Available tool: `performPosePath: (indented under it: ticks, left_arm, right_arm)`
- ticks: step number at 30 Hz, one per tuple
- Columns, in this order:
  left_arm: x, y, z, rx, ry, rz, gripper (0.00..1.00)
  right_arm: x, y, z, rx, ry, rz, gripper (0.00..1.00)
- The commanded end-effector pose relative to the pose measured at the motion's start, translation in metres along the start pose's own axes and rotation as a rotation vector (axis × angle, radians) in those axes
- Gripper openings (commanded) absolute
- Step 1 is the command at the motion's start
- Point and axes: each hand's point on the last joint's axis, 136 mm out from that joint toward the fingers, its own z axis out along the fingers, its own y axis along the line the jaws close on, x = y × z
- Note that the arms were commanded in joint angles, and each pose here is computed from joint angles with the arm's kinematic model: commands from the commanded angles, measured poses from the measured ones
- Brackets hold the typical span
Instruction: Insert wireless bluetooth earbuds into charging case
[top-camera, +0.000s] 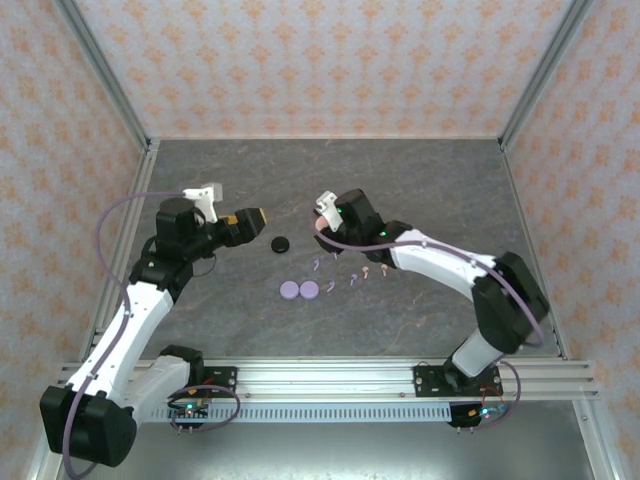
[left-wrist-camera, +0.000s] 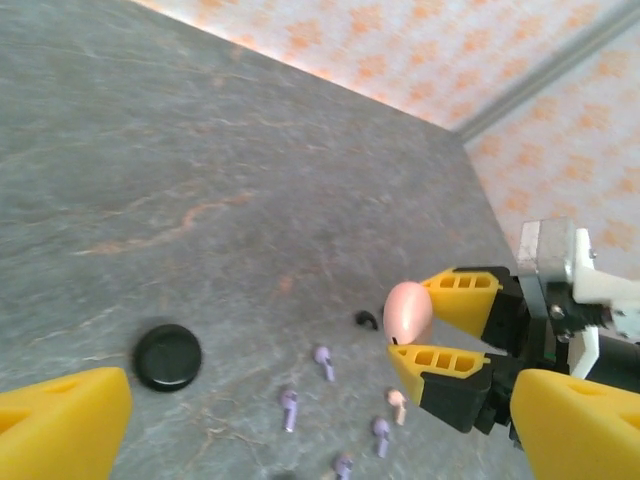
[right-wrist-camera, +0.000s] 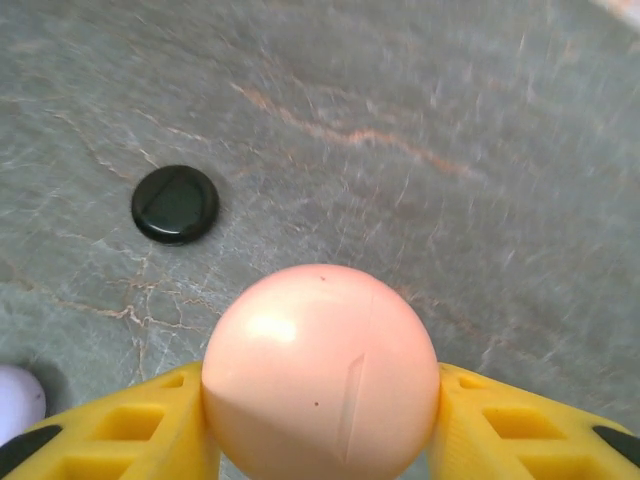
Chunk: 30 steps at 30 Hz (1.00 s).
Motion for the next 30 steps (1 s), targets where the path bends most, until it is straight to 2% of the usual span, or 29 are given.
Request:
performPosePath:
  ticks: [1,5,10,14,22,30]
  left_arm:
    - [0.005,-0.041,-0.006,0.155,0.119,0.086,0.95]
    - [0.013,-0.065,-0.002,0.262,0.207,0.135,0.94]
    - [0.026,-0.079,0.013,0.34,0.287,0.137,0.9]
    - [0.034,-0.088,0.027,0.381,0.318,0.129,0.88]
    - [0.048,-0.112,0.054,0.439,0.353,0.125,0.86]
    - [0.055,-0.121,0.076,0.456,0.391,0.107,0.71]
  right_arm:
    - [-0.025,0.003,-0.023,0.004,-0.135,-0.17,0.5]
    - [-0.029,0.006,-0.049,0.005,-0.19,-0.252,0.5]
    - [-0.034,0.014,-0.071,-0.02,-0.254,-0.315,0.5]
    - [-0.04,0.023,-0.079,-0.063,-0.307,-0.329,0.5]
    - [-0.045,0.031,-0.084,-0.112,-0.337,-0.322,0.5]
    - [-0.043,0.036,-0.086,-0.138,-0.336,-0.33,0.5]
